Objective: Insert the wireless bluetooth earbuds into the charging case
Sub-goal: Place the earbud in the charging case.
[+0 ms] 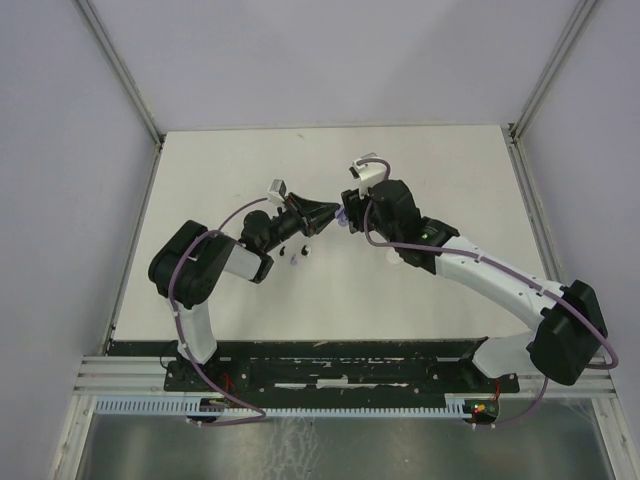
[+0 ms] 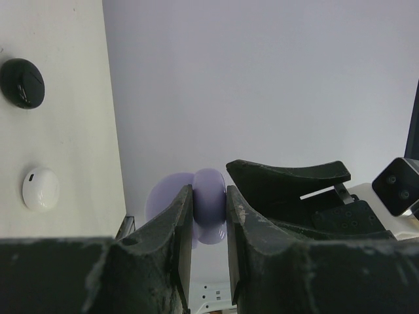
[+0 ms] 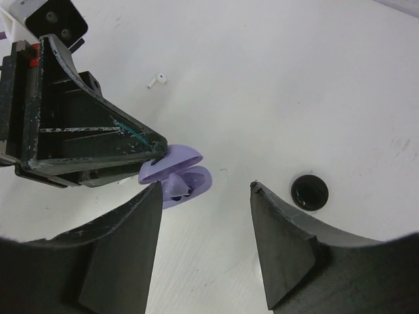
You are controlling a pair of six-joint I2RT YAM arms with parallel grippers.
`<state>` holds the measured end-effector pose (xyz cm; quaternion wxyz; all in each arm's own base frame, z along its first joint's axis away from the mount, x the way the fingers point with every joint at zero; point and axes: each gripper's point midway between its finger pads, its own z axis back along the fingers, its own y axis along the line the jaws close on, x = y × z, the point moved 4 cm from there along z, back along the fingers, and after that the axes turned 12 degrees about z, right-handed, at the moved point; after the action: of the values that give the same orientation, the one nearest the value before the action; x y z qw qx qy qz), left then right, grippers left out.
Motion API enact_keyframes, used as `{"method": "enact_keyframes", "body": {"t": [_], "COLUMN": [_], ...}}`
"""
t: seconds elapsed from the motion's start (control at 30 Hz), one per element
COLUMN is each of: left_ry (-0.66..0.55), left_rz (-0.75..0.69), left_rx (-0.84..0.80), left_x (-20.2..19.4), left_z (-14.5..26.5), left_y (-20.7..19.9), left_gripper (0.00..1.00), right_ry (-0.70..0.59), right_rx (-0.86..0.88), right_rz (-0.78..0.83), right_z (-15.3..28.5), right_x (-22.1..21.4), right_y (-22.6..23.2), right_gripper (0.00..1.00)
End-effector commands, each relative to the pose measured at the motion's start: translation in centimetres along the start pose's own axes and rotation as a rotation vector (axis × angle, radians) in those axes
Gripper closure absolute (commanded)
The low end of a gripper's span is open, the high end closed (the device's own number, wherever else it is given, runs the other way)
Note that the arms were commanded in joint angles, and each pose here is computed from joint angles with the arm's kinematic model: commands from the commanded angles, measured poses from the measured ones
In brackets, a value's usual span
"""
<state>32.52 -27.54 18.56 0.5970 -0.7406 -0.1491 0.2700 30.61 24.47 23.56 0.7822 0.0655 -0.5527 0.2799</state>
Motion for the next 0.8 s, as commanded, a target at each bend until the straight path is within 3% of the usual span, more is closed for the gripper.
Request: {"method": "enact_keyframes", "body": {"t": [0.0, 0.23, 0.77], "left_ry": [0.019, 0.015, 0.017], "left_rz": [-0.057, -0.058, -0.069], "left_rx": [-0.086, -0.086, -0.073], "left_x": [-0.3, -0.3, -0.5], "left_z": [-0.7, -0.8, -0.6], "left_y": [-2.2, -2.3, -2.3], "left_gripper": [0.97, 0.97, 0.97], "right_ry": [-0.014, 0.060, 0.042], "right_rx": [-0.080, -0.095, 0.002], "right_rz": [-0.027, -0.014, -0.017], "right_z": [1.8, 1.9, 0.7], "right_x": [2.6, 2.0, 2.2], "right_y": [-1.8, -2.0, -0.4], "right_gripper": [0.35, 0.33, 0.32]}}
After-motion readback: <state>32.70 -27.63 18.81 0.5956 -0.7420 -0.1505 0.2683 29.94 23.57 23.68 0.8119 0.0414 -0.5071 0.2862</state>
